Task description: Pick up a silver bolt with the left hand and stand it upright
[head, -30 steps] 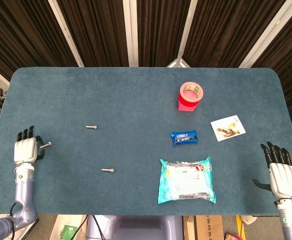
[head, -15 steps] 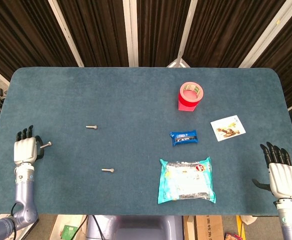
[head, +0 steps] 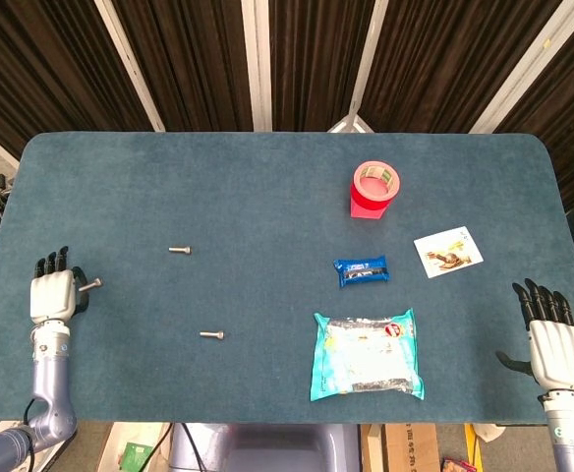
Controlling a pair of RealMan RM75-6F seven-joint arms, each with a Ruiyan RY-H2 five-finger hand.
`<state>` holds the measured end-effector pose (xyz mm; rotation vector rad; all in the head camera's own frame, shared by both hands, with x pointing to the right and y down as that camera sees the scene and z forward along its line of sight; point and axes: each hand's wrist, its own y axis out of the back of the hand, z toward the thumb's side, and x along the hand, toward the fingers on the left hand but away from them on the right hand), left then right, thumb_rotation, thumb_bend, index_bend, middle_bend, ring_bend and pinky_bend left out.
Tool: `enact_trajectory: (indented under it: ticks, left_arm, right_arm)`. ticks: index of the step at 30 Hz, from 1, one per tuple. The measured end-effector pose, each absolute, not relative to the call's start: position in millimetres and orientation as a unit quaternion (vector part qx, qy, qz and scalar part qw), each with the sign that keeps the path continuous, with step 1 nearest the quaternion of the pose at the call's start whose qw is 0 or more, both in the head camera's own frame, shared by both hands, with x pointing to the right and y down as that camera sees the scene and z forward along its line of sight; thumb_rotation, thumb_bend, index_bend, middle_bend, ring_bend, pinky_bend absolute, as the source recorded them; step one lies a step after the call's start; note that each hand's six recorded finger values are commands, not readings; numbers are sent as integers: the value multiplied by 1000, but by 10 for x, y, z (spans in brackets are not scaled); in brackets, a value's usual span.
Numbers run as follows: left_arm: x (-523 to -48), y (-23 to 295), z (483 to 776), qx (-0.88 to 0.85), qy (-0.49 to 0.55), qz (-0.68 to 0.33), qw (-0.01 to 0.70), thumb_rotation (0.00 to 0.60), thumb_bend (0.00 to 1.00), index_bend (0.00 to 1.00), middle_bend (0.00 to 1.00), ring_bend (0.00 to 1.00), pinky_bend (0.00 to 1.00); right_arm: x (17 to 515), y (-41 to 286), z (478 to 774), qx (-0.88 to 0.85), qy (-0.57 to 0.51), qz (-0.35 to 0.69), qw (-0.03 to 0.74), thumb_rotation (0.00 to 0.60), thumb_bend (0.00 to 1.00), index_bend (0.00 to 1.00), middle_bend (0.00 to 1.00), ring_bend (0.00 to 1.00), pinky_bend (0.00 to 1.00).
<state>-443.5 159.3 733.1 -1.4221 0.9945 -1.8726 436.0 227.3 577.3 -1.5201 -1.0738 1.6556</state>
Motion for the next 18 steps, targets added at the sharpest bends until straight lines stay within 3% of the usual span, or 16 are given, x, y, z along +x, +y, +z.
enact_trajectory:
  ticks: [18]
  left_arm:
    - [-4476, 1608, 7318, -531, 376, -701, 292, 600, 536, 513, 0, 0, 0]
  right_arm:
    - [4358, 2277, 5789, -579, -409, 631, 316, 600, 4, 72, 3, 0, 0]
